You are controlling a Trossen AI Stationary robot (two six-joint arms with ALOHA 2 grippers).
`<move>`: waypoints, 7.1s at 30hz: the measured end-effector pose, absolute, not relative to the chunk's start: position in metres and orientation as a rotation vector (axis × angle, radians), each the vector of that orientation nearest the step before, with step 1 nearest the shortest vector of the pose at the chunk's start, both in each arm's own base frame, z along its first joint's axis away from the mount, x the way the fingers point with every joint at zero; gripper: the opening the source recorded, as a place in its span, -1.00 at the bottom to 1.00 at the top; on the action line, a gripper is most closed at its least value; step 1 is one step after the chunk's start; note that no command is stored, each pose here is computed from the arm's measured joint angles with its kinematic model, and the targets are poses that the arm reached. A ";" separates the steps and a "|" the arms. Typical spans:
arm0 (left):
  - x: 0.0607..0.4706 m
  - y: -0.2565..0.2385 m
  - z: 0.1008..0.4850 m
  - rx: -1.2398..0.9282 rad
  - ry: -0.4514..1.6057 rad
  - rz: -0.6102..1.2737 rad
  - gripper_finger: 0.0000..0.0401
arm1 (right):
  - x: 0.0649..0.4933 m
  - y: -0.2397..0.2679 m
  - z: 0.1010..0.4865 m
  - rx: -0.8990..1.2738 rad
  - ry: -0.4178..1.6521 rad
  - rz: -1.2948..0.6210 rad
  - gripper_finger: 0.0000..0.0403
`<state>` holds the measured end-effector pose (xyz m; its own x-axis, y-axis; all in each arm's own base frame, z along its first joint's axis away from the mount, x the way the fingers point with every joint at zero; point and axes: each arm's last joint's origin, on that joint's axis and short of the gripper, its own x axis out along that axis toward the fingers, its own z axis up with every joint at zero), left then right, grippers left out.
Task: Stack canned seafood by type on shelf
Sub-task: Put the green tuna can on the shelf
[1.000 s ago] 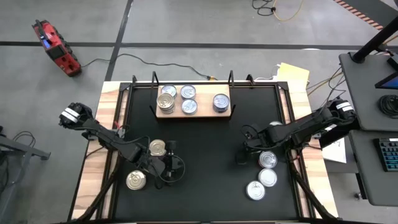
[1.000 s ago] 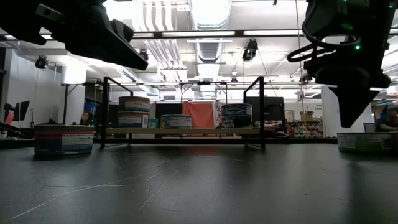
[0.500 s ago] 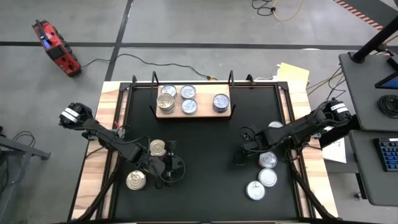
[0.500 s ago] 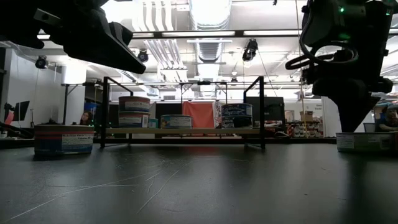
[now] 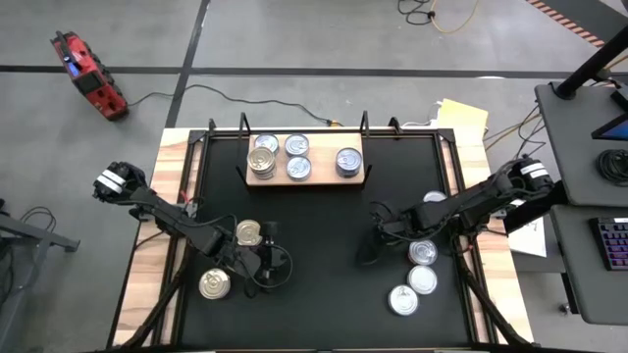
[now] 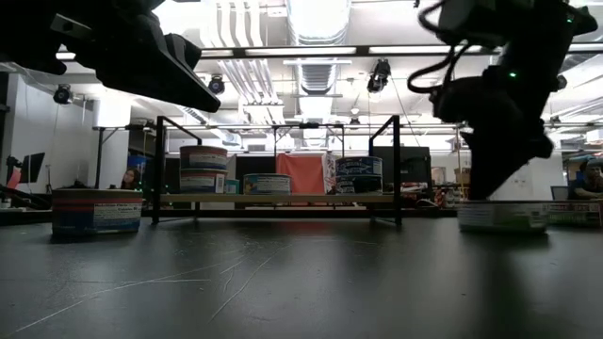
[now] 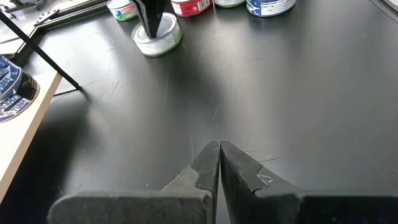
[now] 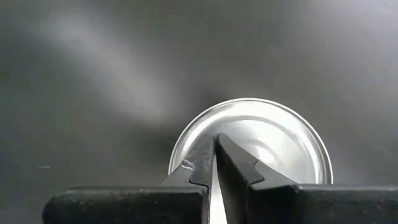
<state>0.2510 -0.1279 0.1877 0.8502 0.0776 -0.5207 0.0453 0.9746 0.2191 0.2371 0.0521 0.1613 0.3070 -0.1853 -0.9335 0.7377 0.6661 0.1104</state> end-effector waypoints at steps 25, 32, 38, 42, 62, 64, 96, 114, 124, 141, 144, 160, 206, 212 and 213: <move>0.263 -0.132 0.185 0.208 0.474 0.025 -1.00 | 0.269 0.079 0.165 0.384 0.828 -0.370 -0.94; 0.273 -0.135 0.178 0.229 0.415 0.036 -1.00 | 0.266 0.086 0.165 0.360 0.838 -0.348 -0.94; 0.277 -0.133 0.179 0.249 0.381 0.039 -1.00 | 0.257 0.103 0.168 0.401 0.840 -0.317 -0.94; 0.280 -0.130 0.182 0.265 0.367 0.048 -1.00 | 0.250 0.111 0.169 0.411 0.822 -0.364 -0.94; 0.292 -0.110 0.189 0.143 0.296 0.135 -1.00 | 0.241 0.104 0.148 0.459 0.812 -0.674 -0.94; 0.292 -0.110 0.189 0.133 0.294 0.135 -1.00 | 0.242 0.105 0.142 0.465 0.842 -0.677 -0.94; 0.311 -0.121 0.159 -0.001 0.185 0.049 -1.00 | 0.266 0.124 0.151 0.345 0.787 -0.258 -0.94; 0.360 -0.125 0.108 0.108 0.154 0.117 -1.00 | 0.246 0.117 0.155 0.383 0.954 -0.310 -0.94; 0.383 -0.132 0.091 0.175 0.239 0.110 -1.00 | 0.228 0.109 0.175 0.411 1.017 -0.315 -0.94; 0.405 -0.116 0.084 0.160 0.280 0.111 -1.00 | 0.225 0.108 0.173 0.451 1.035 -0.364 -0.94; 0.405 -0.117 0.083 0.147 0.281 0.090 -1.00 | 0.225 0.108 0.173 0.469 1.034 -0.377 -0.94; 0.404 -0.120 0.082 0.141 0.304 0.082 -1.00 | 0.224 0.110 0.177 0.648 1.047 -0.388 -0.94; 0.398 -0.126 0.072 0.138 0.382 0.064 -1.00 | 0.236 0.119 0.188 0.567 1.024 -0.153 0.39; 0.398 -0.126 0.073 0.137 0.381 0.064 -1.00 | 0.230 0.118 0.204 0.284 1.140 -0.137 0.31; 0.398 -0.126 0.073 0.137 0.380 0.065 -1.00 | 0.231 0.117 0.210 0.228 1.140 -0.148 0.28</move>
